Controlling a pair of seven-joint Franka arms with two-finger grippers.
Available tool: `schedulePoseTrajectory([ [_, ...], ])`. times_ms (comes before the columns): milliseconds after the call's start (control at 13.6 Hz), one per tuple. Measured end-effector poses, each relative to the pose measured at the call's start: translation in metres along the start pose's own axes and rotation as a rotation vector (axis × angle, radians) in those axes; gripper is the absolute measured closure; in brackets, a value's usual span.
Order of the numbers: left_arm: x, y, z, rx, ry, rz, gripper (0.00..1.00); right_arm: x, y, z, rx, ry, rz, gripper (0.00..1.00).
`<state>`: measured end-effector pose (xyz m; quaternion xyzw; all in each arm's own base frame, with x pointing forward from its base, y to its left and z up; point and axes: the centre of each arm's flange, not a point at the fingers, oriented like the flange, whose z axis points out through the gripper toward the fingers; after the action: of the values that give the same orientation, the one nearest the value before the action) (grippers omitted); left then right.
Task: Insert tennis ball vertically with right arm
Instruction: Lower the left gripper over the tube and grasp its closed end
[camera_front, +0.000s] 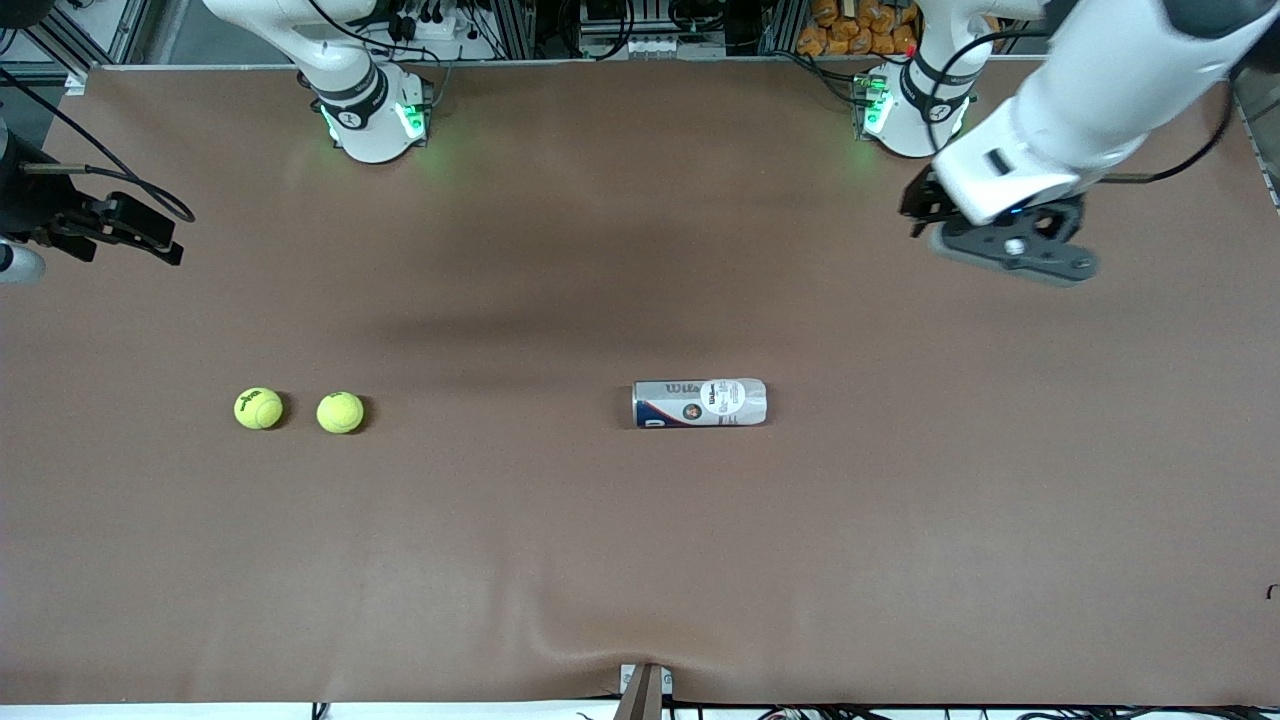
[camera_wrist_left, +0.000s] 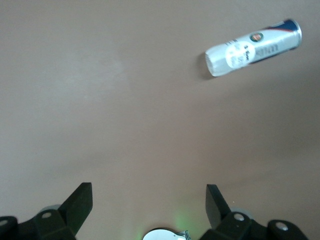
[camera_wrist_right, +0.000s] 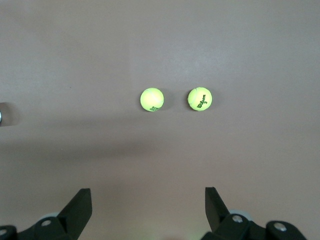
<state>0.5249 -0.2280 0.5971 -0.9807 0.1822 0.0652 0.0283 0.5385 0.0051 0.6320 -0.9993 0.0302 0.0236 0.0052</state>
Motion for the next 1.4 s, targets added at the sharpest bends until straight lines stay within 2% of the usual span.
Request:
schedulePoseTrajectory([
  [443,0.052,0.096,0.076,0.017,-0.098,0.166,0.0,0.0,0.0,0.0,0.0,-0.001,0.0,0.0],
  [738,0.09,0.164,0.147,0.013,-0.1,0.264,0.0,0.0,0.0,0.001,0.0,-0.001,0.0,0.0],
  [812,0.096,0.181,0.165,0.037,-0.098,0.295,0.0,0.0,0.0,0.0,0.0,-0.001,0.0,0.0],
  [1033,0.108,0.23,0.208,0.178,-0.087,0.443,0.0,0.0,0.0,0.0,0.0,-0.001,0.0,0.0],
  [1254,0.123,0.244,0.238,0.236,-0.072,0.637,0.0,0.0,0.0,0.0,0.0,-0.001,0.0,0.0],
  [1402,0.13,0.242,0.256,0.268,-0.096,0.758,0.0,0.0,0.0,0.001,0.0,-0.001,0.0,0.0],
])
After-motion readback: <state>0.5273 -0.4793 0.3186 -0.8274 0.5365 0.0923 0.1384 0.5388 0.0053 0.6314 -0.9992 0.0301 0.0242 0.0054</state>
